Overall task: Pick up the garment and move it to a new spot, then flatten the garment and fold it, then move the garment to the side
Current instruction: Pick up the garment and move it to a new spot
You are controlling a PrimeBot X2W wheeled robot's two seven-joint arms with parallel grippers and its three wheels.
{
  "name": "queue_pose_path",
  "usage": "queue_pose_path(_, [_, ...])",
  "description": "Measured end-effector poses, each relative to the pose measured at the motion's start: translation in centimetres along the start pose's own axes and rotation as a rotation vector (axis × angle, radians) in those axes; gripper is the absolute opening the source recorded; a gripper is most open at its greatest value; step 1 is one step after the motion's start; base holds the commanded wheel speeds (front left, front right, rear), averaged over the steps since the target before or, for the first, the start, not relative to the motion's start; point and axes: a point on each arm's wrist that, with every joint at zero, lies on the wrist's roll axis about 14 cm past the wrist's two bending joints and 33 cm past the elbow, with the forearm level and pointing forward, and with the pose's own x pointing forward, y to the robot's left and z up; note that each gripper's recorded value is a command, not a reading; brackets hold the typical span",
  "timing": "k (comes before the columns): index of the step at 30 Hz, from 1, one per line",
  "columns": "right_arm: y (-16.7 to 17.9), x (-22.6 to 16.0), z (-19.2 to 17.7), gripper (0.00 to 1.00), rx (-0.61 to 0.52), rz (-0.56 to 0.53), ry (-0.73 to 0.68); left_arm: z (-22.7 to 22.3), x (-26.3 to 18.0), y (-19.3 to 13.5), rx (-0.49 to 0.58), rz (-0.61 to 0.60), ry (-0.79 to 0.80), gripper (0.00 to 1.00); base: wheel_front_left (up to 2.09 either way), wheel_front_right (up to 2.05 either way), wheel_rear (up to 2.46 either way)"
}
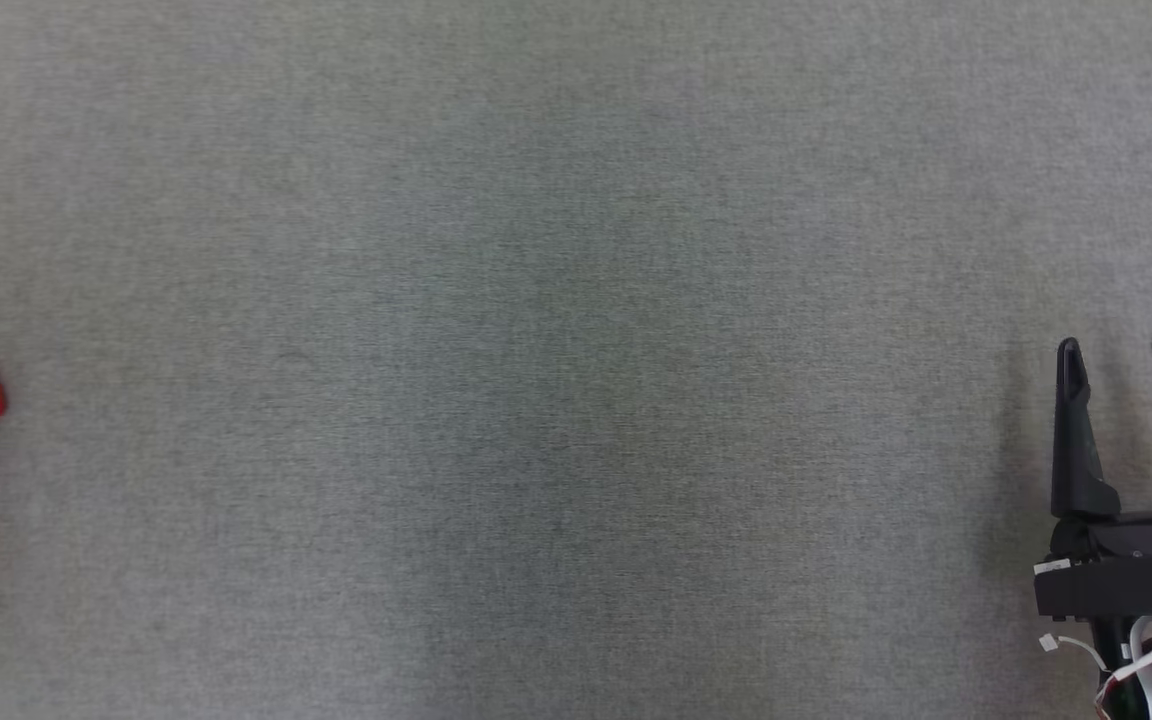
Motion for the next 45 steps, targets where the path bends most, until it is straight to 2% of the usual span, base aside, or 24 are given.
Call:
queue_pose_path(3, [-0.3,-0.1,-0.2,1.0,-0.002,-0.009,0.005,-2.0,0.4,0.2,0.01,0.003,0.116,1.0,0.0,0.0,0.0])
queue_pose_path(7, [-0.3,-0.2,-0.3,1.0,0.0,-0.011,0.01,-3.1,0.4,0.4,-0.003,0.003,0.194,1.0,0.0,0.0,0.0])
queue_pose_path(8, [-0.2,-0.2,-0.3,1.0,0.001,-0.009,0.01,-3.2,0.5,0.4,0.0,0.005,0.206,0.95,0.0,0.0,0.0])
queue_pose_path(9, [-0.2,-0.1,-0.3,1.0,0.001,-0.009,0.008,-3.4,0.5,0.5,0.003,0.009,0.218,0.46,0.0,0.0,0.0])
queue_pose_path(10, [-0.2,-0.1,-0.2,1.0,0.001,-0.009,0.006,-3.5,0.6,0.5,0.005,0.009,0.226,0.09,0.0,0.0,0.0])
queue_pose_path(11, [-0.3,-0.1,-0.2,1.0,-0.001,-0.01,0.006,-3.6,0.6,0.6,0.009,0.011,0.23,0.0,0.0,0.0,0.0])
queue_pose_path(13, [-0.5,-0.2,-0.2,1.0,-0.004,-0.014,0.006,-3.4,0.6,0.2,0.026,0.003,0.22,0.0,0.0,0.0,0.0])
queue_pose_path(18, [-0.8,-0.5,0.2,1.0,0.002,-0.023,-0.004,-0.6,0.1,-0.4,0.084,-0.021,0.055,0.0,0.0,0.0,0.0])
queue_pose_path(21, [-0.5,-0.8,0.6,1.0,0.011,-0.022,-0.02,4.2,-0.9,-1.1,0.117,-0.041,-0.134,0.0,0.0,0.0,0.0])
queue_pose_path(25, [0.0,-1.4,1.4,1.0,0.035,-0.021,-0.04,12.9,-4.1,-3.6,0.194,-0.08,-0.46,0.0,0.0,0.0,0.0])
queue_pose_path(30, [0.2,-2.9,2.1,1.0,0.064,-0.031,-0.063,21.4,-10.7,-10.1,0.292,-0.222,-0.804,0.0,0.0,0.0,0.0])
queue_pose_path(34, [-0.3,-4.5,2.7,1.0,0.084,-0.064,-0.079,25.1,-16.5,-16.8,0.325,-0.388,-0.982,0.0,0.0,0.0,0.0])
queue_pose_path(39, [-1.9,-6.9,3.0,1.0,0.106,-0.133,-0.091,25.6,-21.9,-25.4,0.335,-0.614,-1.08,0.0,0.0,0.0,0.0])
queue_pose_path(45, [-3.9,-10.1,2.7,1.0,0.13,-0.225,-0.088,23.1,-27.3,-34.7,0.299,-0.883,-1.103,0.0,0.0,0.0,0.0])
